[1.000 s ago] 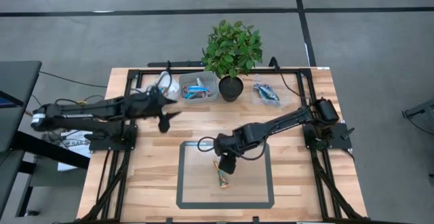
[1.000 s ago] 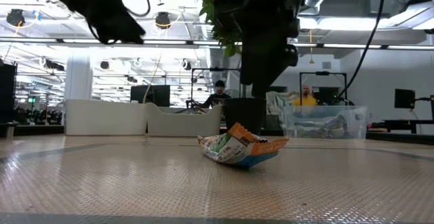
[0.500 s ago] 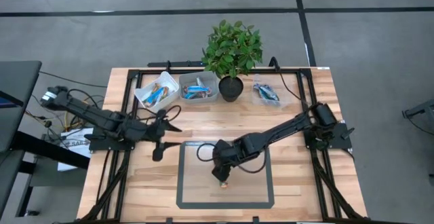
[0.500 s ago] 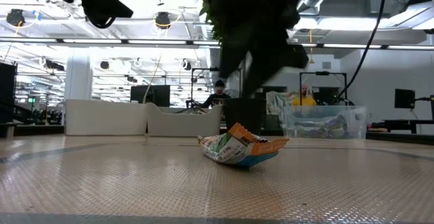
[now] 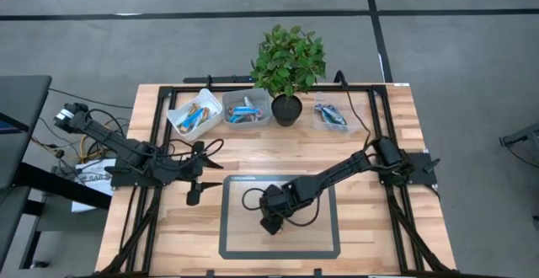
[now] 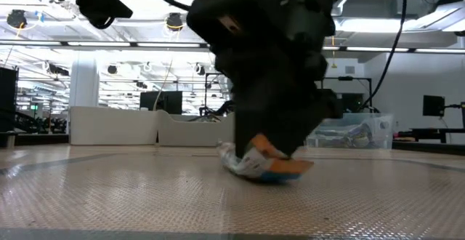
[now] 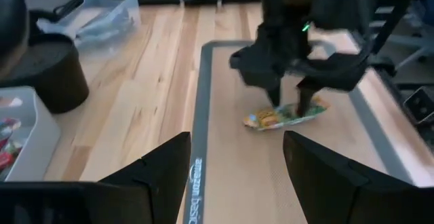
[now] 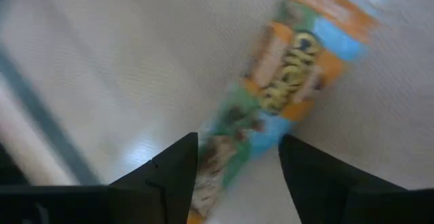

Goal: Pick and place Granola Bars by type
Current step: Put the yellow granola bar into the white bin, then return to Home Position

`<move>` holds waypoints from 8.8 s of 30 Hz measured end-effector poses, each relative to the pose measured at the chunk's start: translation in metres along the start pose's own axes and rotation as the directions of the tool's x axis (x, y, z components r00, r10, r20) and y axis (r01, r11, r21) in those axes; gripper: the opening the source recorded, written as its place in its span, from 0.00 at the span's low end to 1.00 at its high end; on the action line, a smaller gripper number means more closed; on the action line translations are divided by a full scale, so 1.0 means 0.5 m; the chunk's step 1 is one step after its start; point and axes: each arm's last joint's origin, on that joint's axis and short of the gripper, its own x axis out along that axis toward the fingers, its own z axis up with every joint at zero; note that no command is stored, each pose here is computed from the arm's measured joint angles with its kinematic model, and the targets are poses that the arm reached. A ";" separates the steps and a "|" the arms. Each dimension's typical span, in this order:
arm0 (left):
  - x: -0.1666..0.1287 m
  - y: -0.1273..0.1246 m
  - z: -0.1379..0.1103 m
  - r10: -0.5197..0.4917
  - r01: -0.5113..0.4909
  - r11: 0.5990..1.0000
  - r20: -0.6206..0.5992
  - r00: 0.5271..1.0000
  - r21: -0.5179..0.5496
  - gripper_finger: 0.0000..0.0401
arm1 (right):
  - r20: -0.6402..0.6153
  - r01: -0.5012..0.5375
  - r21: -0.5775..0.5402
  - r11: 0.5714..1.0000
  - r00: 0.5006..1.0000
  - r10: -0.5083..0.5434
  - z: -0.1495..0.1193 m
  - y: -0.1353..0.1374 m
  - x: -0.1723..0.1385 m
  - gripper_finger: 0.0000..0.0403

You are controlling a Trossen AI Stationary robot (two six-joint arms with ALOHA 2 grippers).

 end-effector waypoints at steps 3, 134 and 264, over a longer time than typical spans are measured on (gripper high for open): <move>0.002 0.000 -0.004 0.005 -0.005 1.000 -0.019 1.000 -0.007 0.57 | 0.009 -0.023 0.007 1.000 1.000 0.023 0.004 0.005 0.014 0.49; -0.048 0.250 -0.037 0.946 -0.969 0.235 -0.211 0.247 -0.082 0.16 | 0.846 0.422 -0.375 0.826 0.520 0.119 0.373 -0.047 -0.200 0.54; -0.016 0.085 -0.004 0.196 -0.204 0.905 -0.058 0.979 -0.373 0.53 | 0.692 0.179 -0.660 0.729 0.523 0.498 -0.275 -0.532 -0.246 0.54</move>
